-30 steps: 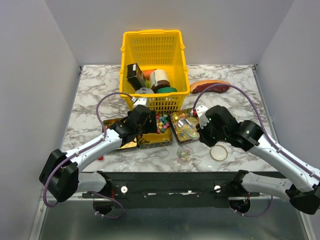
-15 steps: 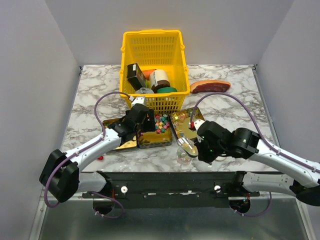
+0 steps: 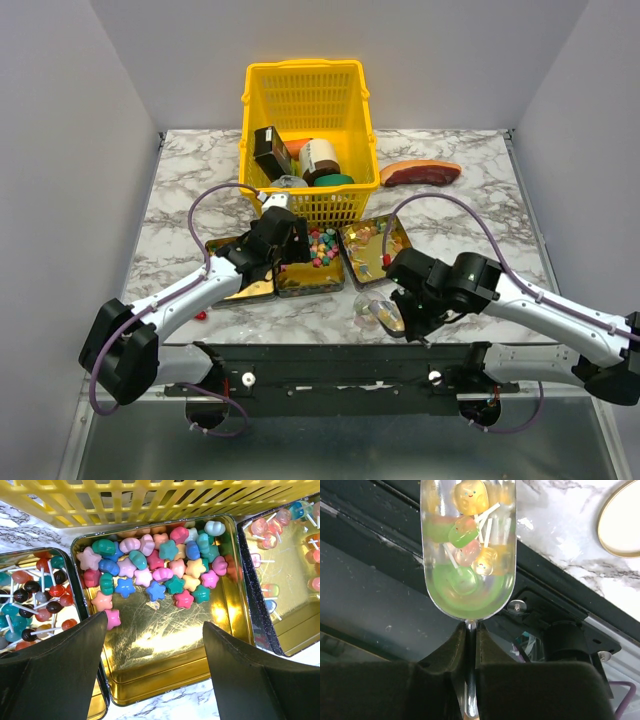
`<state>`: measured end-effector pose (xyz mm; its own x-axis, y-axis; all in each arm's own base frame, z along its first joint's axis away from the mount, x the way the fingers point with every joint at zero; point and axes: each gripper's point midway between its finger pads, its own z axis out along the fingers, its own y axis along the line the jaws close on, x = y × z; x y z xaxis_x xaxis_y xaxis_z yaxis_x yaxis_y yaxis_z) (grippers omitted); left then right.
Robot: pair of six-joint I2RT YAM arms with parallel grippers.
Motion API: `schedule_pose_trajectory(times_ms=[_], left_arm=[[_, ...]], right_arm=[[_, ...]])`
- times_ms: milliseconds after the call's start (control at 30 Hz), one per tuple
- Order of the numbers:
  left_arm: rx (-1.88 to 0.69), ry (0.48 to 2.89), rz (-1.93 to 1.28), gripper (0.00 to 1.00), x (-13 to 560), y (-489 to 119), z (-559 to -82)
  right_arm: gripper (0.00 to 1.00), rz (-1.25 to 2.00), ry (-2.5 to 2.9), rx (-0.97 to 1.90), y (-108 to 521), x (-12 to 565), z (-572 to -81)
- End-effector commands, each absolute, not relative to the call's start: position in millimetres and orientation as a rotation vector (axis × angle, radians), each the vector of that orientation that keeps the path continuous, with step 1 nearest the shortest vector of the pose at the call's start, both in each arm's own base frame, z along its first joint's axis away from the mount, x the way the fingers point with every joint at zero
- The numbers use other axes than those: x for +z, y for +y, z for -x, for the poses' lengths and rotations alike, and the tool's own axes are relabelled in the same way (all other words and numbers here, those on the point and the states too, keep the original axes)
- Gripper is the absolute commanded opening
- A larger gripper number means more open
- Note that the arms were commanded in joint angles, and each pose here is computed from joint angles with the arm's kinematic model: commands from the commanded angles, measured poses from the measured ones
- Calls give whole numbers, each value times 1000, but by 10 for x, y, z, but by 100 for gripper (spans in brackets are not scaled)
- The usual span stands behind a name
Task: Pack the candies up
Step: Place the fake candies in the packing bottle.
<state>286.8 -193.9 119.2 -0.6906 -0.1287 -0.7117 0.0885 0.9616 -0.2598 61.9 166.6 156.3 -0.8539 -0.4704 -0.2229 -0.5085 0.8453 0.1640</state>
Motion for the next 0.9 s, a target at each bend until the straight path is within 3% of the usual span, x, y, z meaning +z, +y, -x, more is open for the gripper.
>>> schedule_pose_trajectory(times_ms=[0,867], left_arm=[[-366,2308,33,88,1174,-1955,-2880],[-423,2272,47,88,1308,-1961,-2869]], right_arm=[[1,795,2947,329,1632,1503,-446],[1,867,3140,124,1470,1622,-483]])
